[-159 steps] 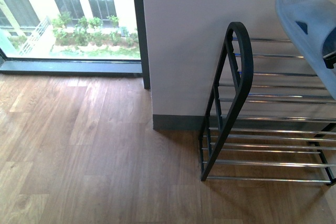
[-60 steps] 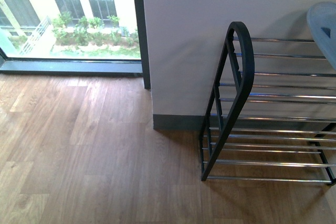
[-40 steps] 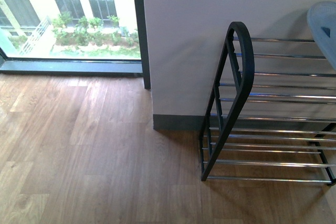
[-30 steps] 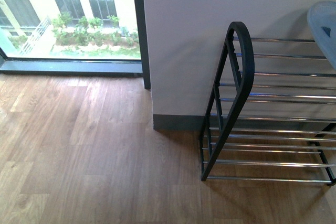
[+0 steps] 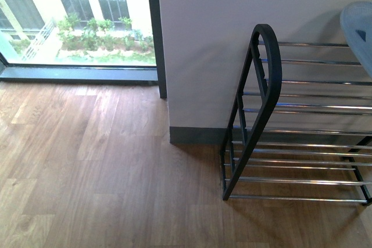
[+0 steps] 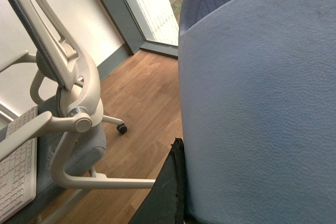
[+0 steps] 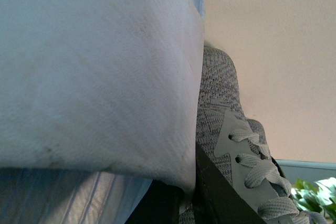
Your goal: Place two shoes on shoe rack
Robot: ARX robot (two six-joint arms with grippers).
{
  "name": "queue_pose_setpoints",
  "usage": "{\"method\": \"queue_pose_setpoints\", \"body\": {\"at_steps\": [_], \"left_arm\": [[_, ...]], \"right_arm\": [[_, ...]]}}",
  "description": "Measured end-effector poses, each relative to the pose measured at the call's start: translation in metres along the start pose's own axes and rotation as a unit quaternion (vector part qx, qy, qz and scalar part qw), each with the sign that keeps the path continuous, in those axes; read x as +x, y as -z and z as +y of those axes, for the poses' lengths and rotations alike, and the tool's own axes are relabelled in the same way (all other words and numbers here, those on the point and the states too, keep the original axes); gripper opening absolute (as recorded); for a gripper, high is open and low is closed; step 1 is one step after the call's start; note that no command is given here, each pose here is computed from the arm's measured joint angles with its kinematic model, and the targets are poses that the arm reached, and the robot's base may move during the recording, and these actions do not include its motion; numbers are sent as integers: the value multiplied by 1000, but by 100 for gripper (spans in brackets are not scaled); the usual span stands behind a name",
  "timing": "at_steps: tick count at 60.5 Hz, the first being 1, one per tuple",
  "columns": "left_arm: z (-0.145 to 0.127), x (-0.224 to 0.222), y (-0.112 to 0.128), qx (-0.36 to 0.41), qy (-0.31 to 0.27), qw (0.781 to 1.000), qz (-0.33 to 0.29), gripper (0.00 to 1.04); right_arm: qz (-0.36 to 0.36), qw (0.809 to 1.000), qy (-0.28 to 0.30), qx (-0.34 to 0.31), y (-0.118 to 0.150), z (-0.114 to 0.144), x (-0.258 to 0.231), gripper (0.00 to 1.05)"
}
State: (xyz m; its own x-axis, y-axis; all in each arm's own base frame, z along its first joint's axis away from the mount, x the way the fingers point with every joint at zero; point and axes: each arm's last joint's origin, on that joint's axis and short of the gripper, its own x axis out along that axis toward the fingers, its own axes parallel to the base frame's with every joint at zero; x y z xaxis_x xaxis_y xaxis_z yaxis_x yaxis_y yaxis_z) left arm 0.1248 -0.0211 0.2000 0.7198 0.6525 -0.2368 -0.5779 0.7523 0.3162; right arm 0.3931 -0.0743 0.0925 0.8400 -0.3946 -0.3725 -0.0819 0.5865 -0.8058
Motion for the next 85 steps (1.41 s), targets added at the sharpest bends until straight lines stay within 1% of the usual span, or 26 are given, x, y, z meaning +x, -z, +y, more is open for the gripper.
{"method": "queue_pose_setpoints", "body": {"at_steps": [16,20,22,46,56,60,65,68,72,73,75,81,82,83,84,85], "left_arm": [[0,0,0,0,0,1000,0,2],[0,0,0,0,0,1000,0,2],[0,0,0,0,0,1000,0,2],[0,0,0,0,0,1000,0,2],[0,0,0,0,0,1000,0,2],[0,0,0,0,0,1000,0,2],[0,0,0,0,0,1000,0,2],[0,0,0,0,0,1000,0,2],[0,0,0,0,0,1000,0,2],[0,0,0,0,0,1000,0,2],[0,0,0,0,0,1000,0,2],[0,0,0,0,0,1000,0,2],[0,0,0,0,0,1000,0,2],[0,0,0,0,0,1000,0,2],[0,0,0,0,0,1000,0,2],[0,0,0,0,0,1000,0,2]], "right_arm": [[-1,1000,-1,0,0,0,0,1],[-14,999,-33,1,1,3,0,1],[-17,999,-37,1,1,3,0,1],[-18,999,-40,0,1,4,0,1],[-22,999,-42,-5,1,4,0,25],[-23,999,-40,-4,0,2,-1,36],[-26,999,-46,2,-1,-3,-4,46],[-35,998,-49,10,-1,-9,-10,55],[-42,997,-57,23,0,-18,-19,64],[-45,997,-59,32,1,-22,-22,67],[-47,996,-59,39,1,-26,-26,71],[-51,996,-40,59,1,-44,-35,86],[-51,996,-38,61,1,-45,-36,88],[-51,996,-34,64,1,-48,-37,93],[-51,996,-33,66,2,-49,-37,96],[-51,996,-33,69,2,-49,-37,97]]}}
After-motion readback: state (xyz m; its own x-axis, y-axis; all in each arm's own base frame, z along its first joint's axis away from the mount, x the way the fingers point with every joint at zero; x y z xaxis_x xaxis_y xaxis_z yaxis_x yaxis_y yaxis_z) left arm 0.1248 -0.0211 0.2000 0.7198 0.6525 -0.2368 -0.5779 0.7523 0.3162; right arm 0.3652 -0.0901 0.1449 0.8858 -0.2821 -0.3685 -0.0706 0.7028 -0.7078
